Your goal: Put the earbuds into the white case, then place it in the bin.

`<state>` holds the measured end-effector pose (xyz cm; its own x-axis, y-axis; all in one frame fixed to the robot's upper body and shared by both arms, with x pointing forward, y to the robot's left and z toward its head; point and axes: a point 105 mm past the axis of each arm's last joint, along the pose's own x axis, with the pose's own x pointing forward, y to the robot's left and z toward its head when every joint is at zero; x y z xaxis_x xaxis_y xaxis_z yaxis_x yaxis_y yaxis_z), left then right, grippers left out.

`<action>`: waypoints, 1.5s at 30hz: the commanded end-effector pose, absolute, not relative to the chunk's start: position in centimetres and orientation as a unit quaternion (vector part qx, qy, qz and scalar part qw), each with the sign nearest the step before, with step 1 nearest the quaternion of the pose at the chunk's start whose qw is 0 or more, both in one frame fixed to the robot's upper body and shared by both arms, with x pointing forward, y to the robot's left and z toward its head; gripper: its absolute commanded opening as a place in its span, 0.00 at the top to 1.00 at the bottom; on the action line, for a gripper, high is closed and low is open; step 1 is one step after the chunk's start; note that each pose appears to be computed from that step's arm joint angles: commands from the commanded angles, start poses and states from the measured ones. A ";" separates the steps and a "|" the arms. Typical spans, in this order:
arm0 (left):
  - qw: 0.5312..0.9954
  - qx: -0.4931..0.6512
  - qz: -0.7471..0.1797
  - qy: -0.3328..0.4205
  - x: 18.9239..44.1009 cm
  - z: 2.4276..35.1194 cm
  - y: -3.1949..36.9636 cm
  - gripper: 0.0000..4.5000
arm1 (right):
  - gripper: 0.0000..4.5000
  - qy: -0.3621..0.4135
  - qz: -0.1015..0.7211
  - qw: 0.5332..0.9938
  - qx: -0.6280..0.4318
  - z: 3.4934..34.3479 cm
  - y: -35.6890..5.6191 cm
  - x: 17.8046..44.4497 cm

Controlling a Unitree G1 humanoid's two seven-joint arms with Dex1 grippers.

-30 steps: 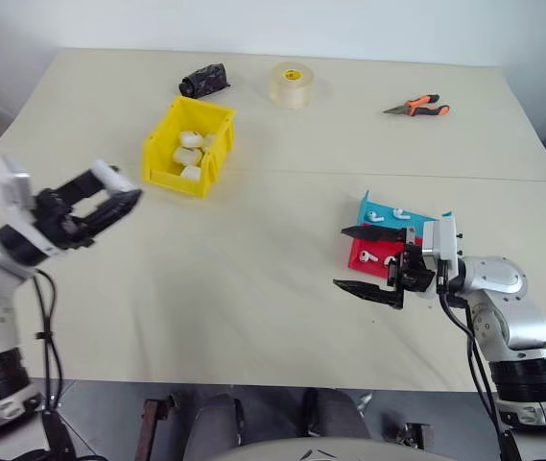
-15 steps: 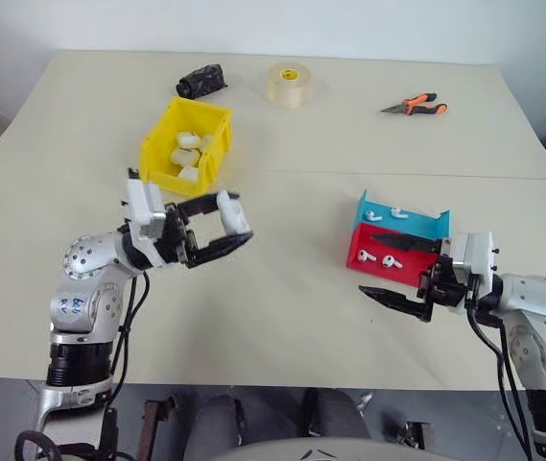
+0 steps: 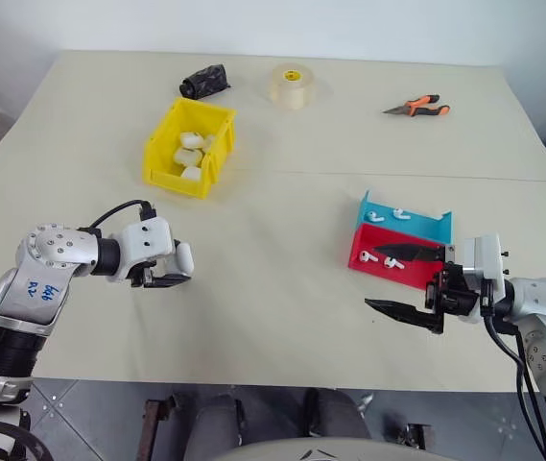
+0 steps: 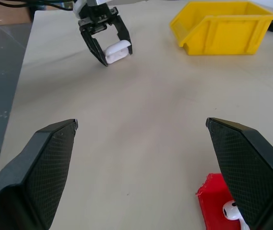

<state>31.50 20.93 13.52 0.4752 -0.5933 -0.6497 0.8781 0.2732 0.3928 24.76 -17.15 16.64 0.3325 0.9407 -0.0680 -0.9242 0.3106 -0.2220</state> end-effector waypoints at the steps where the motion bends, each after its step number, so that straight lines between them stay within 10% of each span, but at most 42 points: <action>1: 0.765 0.356 -0.477 0.244 30.6 12.0 21.7 0.30 | 0.00 -0.057 0.584 0.801 -0.118 17.8 -16.8 24.7; 5: 0.756 0.346 -0.487 0.266 29.9 12.1 21.8 0.01 | 0.00 -0.058 0.588 0.798 -0.117 17.8 -16.6 24.8; 25: 0.731 0.397 -0.472 0.291 32.4 13.0 21.6 0.00 | 0.00 -0.073 0.601 0.789 -0.109 17.8 -15.1 25.1; 32: 0.721 0.389 -0.472 0.324 31.8 12.5 22.7 0.38 | 0.00 -0.071 0.600 0.789 -0.108 17.7 -15.3 24.7; 36: 0.746 0.356 -0.468 0.313 31.9 12.9 22.4 0.38 | 0.00 -0.071 0.599 0.790 -0.107 17.6 -15.3 24.8; 45: 0.786 0.239 -0.570 0.011 30.3 19.4 18.9 0.38 | 0.00 -0.064 0.582 0.802 -0.121 17.7 -16.7 25.4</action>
<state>31.19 19.65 15.92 0.3742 -0.8088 -0.4536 0.9250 0.2905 0.2451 25.37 -15.77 16.62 0.2897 0.9561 -0.0433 -0.9365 0.2739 -0.2189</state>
